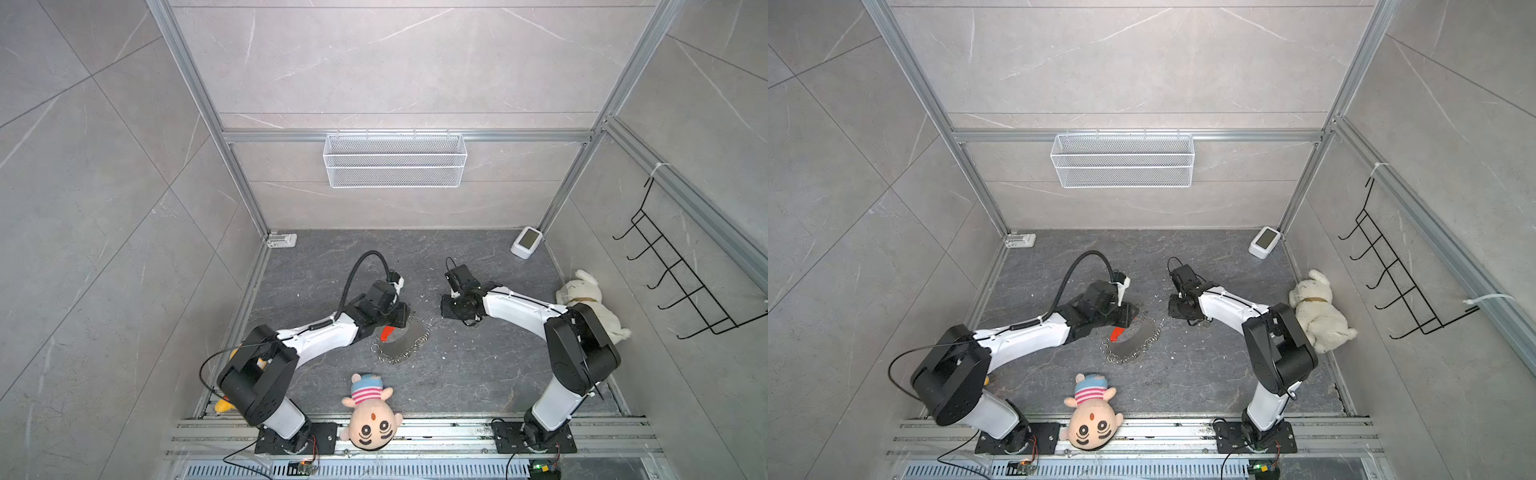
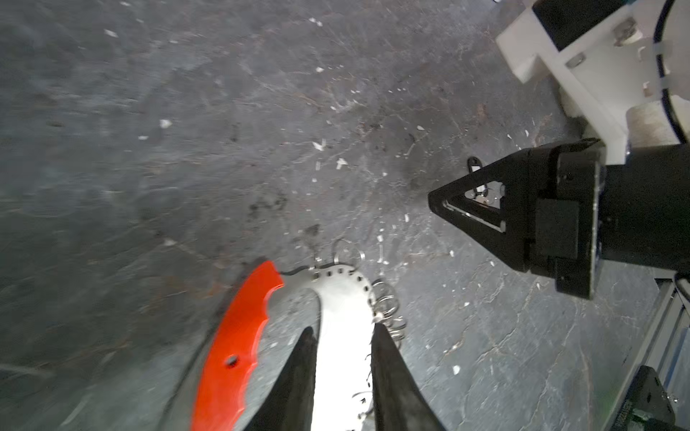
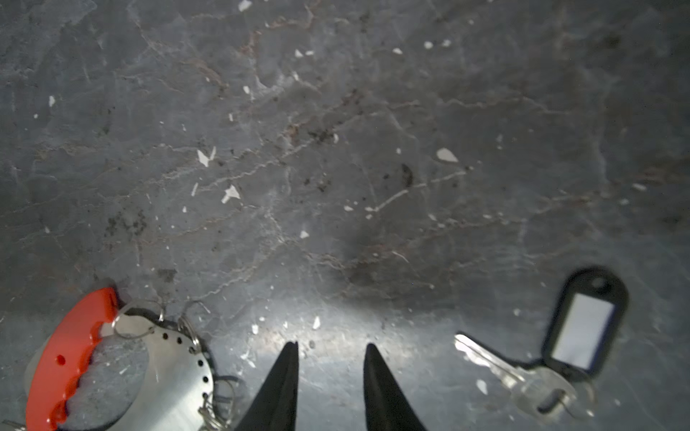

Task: Put the keys on the keyring

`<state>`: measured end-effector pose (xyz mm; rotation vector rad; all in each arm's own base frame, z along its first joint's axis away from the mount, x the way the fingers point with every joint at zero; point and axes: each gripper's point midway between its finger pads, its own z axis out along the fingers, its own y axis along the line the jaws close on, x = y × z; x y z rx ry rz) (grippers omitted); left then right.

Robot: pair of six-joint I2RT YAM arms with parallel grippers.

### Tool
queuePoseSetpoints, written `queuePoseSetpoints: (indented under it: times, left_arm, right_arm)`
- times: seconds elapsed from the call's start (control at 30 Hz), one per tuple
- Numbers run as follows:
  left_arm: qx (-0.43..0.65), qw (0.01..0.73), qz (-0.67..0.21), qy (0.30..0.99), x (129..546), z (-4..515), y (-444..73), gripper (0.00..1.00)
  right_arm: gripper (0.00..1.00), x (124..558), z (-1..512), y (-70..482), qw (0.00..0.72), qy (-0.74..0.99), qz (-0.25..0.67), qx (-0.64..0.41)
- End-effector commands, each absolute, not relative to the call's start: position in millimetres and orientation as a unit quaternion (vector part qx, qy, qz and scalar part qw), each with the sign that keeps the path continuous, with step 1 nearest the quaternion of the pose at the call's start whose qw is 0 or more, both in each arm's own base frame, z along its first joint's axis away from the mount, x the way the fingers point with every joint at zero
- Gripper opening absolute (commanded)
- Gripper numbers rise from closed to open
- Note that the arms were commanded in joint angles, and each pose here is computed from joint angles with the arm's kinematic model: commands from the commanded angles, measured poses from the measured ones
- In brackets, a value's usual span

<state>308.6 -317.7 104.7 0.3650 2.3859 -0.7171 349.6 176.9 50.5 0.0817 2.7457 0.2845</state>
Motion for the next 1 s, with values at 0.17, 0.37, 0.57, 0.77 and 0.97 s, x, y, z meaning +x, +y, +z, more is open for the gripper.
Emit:
queuePoseSetpoints:
  times: [0.17,0.37,0.57,0.77,0.97]
  left_arm:
    - [0.086,0.317,-0.247,0.912,342.0,83.9,-339.2,0.26]
    - [0.086,0.307,-0.234,0.918,343.7,70.9,-339.1,0.29]
    - [0.09,0.303,-0.216,0.924,340.5,60.4,-331.1,0.34]
    - [0.098,0.289,-0.217,0.927,337.6,50.5,-334.6,0.34]
    - [0.1,0.285,-0.206,0.931,337.2,41.5,-330.3,0.33]
  right_arm:
    - [0.3,343.0,66.1,181.5,0.195,0.969,0.15,0.018]
    - [0.3,343.9,67.7,175.7,0.196,0.967,0.161,0.024]
    - [0.31,344.4,64.3,175.1,0.19,0.966,0.173,0.026]
    - [0.3,345.2,62.9,180.3,0.184,0.965,0.187,0.027]
    - [0.3,345.6,66.6,179.4,0.187,0.964,0.188,0.027]
